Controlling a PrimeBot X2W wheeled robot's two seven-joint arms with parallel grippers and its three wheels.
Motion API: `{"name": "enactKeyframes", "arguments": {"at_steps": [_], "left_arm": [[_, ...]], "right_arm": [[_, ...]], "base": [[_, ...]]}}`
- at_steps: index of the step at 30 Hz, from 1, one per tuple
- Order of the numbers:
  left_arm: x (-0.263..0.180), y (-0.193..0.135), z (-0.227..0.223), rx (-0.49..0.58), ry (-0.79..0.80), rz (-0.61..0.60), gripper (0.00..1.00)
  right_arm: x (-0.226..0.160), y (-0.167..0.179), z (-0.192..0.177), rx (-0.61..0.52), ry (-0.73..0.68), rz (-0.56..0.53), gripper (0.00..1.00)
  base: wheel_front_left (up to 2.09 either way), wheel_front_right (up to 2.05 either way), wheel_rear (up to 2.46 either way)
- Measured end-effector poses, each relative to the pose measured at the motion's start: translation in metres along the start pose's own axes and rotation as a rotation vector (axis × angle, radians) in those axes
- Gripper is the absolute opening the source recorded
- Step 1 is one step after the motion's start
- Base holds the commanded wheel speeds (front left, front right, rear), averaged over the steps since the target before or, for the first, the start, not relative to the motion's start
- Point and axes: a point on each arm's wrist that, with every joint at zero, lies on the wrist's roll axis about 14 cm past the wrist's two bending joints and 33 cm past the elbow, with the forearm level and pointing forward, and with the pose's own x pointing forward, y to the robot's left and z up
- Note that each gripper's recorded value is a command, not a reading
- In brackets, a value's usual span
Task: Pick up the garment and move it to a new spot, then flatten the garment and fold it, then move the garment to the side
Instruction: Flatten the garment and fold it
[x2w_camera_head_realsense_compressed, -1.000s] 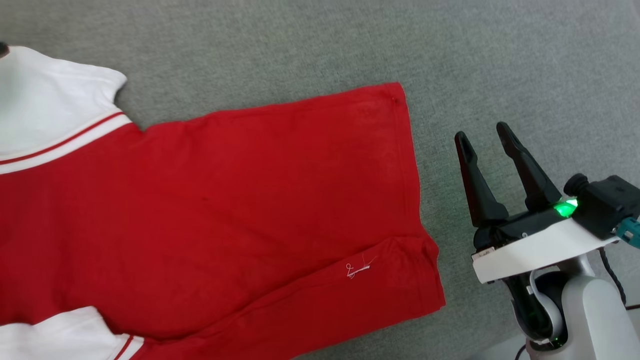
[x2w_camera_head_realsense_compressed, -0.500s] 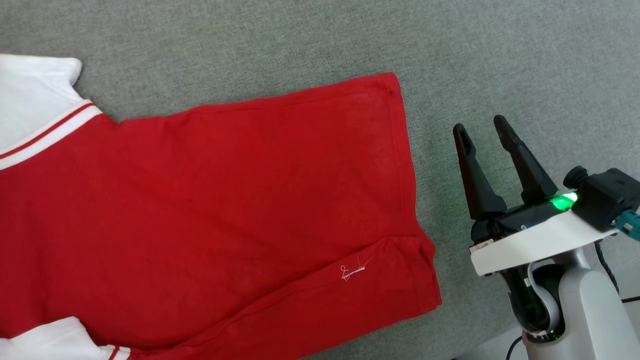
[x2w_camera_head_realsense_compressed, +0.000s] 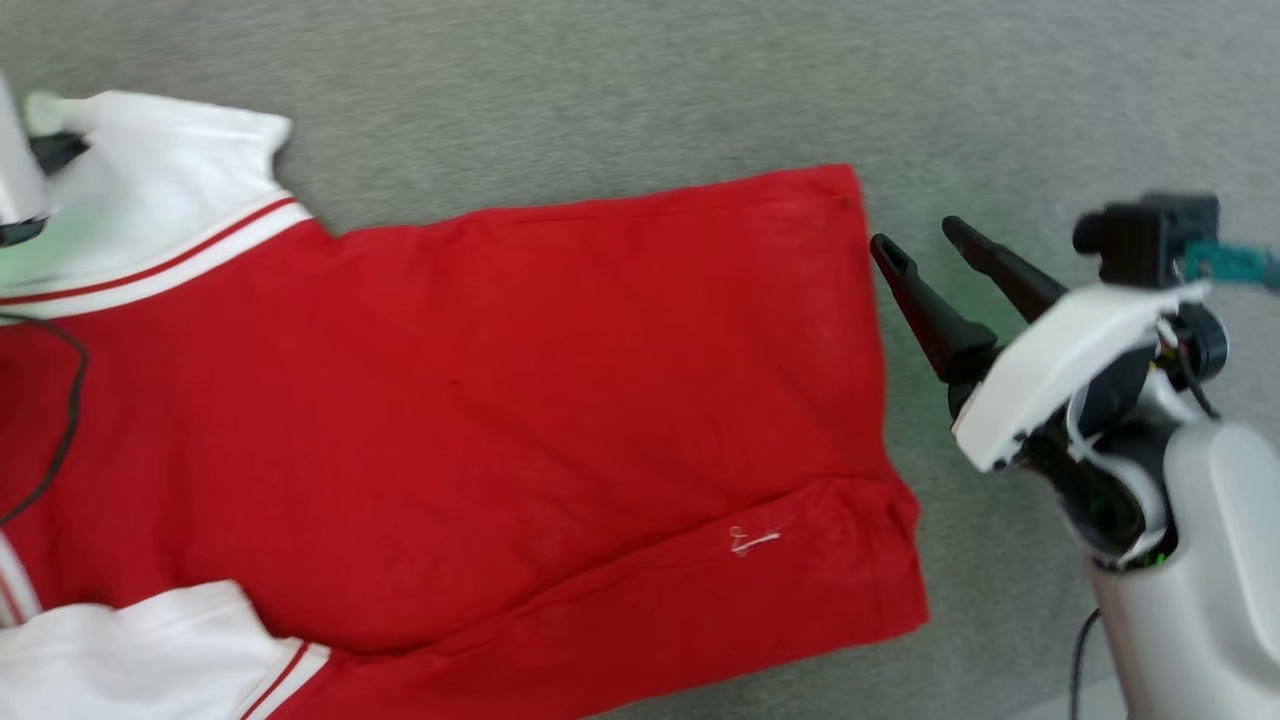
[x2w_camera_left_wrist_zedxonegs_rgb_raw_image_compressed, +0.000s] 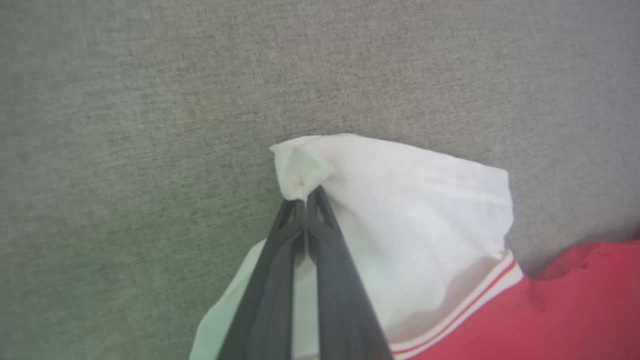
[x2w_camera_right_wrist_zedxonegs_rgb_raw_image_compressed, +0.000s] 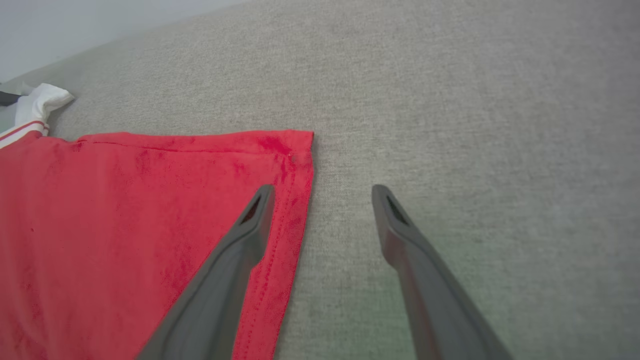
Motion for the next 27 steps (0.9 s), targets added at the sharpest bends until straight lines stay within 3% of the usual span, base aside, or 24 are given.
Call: {"name": "enactKeyframes", "arguments": {"at_steps": [9,19,20,21,27], "left_arm": [[-0.027,0.0,0.022,0.109,-0.112,0.002,0.0],[-0.024,0.01,0.017,0.118,-0.124,0.004,0.0],[-0.024,0.012,0.017,0.118,-0.125,0.005,0.0],[-0.025,0.013,0.017,0.117,-0.128,0.007,0.0],[-0.032,0.015,0.016,0.108,-0.151,0.008,0.0]], "right_arm": [[0.046,0.019,-0.007,-0.042,0.265,0.084,1.0],[0.073,0.02,-0.02,-0.048,0.448,0.081,1.0],[0.073,0.02,-0.021,-0.048,0.453,0.082,0.4],[0.073,0.02,-0.021,-0.047,0.454,0.083,0.0],[0.069,0.023,-0.013,-0.08,0.423,0.087,0.0]], "base": [[0.0,0.0,0.0],[0.0,0.0,0.0],[0.0,0.0,0.0],[0.0,0.0,0.0],[0.0,0.0,0.0]]}}
